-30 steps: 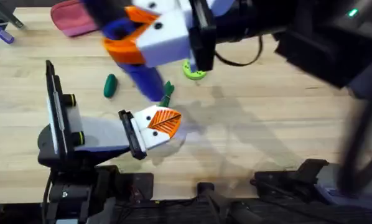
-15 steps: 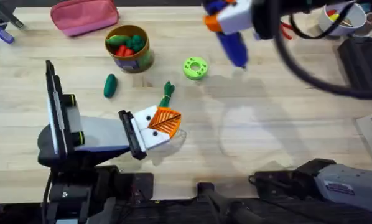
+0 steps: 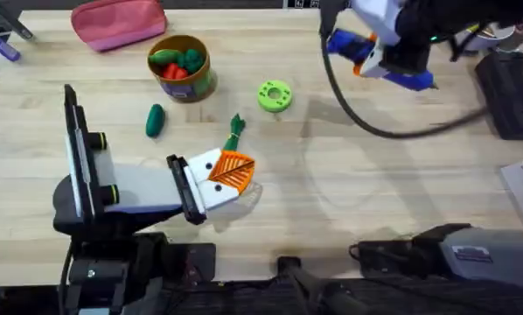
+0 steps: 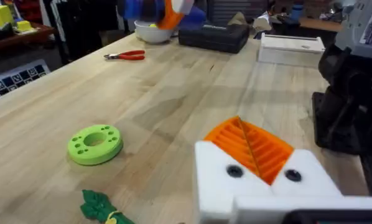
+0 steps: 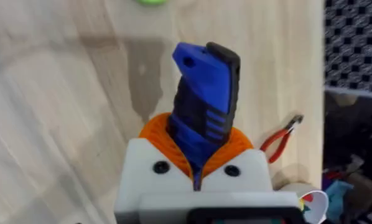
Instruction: Pick up the gripper from the table and insert it into the empty holder that is missing its gripper. Then pick up a screw, insert it into the mounting hole, and use the screwdriver to tighten it. Finally, clean up the table by picking up the vegetable and placing it into the bucket.
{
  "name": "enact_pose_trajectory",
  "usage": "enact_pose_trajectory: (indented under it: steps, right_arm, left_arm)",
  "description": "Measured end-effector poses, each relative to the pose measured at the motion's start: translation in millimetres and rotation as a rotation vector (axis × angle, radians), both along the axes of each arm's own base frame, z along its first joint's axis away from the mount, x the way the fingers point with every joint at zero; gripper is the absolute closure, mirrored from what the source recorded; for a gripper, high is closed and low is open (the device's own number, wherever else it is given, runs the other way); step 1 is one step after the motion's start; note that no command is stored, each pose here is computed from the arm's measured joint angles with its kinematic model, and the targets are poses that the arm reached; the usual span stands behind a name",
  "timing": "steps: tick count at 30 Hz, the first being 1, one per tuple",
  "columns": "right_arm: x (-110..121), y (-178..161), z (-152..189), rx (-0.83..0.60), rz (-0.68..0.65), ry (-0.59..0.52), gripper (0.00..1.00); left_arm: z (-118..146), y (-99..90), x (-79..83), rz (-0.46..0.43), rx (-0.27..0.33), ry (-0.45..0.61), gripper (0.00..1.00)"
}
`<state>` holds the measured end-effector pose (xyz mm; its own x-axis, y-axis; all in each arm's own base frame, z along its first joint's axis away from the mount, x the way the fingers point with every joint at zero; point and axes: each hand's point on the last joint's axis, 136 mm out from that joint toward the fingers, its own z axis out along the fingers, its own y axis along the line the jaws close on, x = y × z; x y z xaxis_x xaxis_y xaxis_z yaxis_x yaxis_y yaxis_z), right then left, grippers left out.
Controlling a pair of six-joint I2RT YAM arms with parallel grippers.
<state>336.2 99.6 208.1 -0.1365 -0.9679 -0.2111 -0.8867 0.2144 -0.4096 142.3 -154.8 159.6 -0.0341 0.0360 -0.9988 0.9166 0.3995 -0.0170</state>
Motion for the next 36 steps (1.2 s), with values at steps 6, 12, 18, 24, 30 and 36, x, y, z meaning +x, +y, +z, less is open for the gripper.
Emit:
enact_pose_trajectory:
  steps: [6, 12, 18, 24, 30, 36]
  right_arm:
    - [15.9, -16.3, -49.4, -0.082, -0.016, 0.128, 0.993]
    - [27.9, -30.5, -98.2, -0.166, -0.029, 0.235, 0.993]
    - [35.5, -38.5, -138.7, -0.234, -0.037, 0.307, 0.993]
    - [38.5, -40.7, -159.3, -0.258, -0.036, 0.34, 0.993]
    - [40.0, -41.7, -161.3, -0.266, -0.035, 0.338, 0.988]
    - [42.2, -44.0, -159.2, -0.281, -0.037, 0.329, 0.21]
  left_arm:
    - [0.0, 0.0, 0.0, 0.0, 0.0, 0.0, 0.987]
    - [0.0, 0.0, 0.0, 0.0, 0.0, 0.0, 0.987]
    - [0.0, 0.0, 0.0, 0.0, 0.0, 0.0, 0.987]
    - [0.0, 0.0, 0.0, 0.0, 0.0, 0.0, 0.987]
    - [0.0, 0.0, 0.0, 0.0, 0.0, 0.0, 0.987]
    - [0.0, 0.0, 0.0, 0.0, 0.0, 0.0, 0.987]
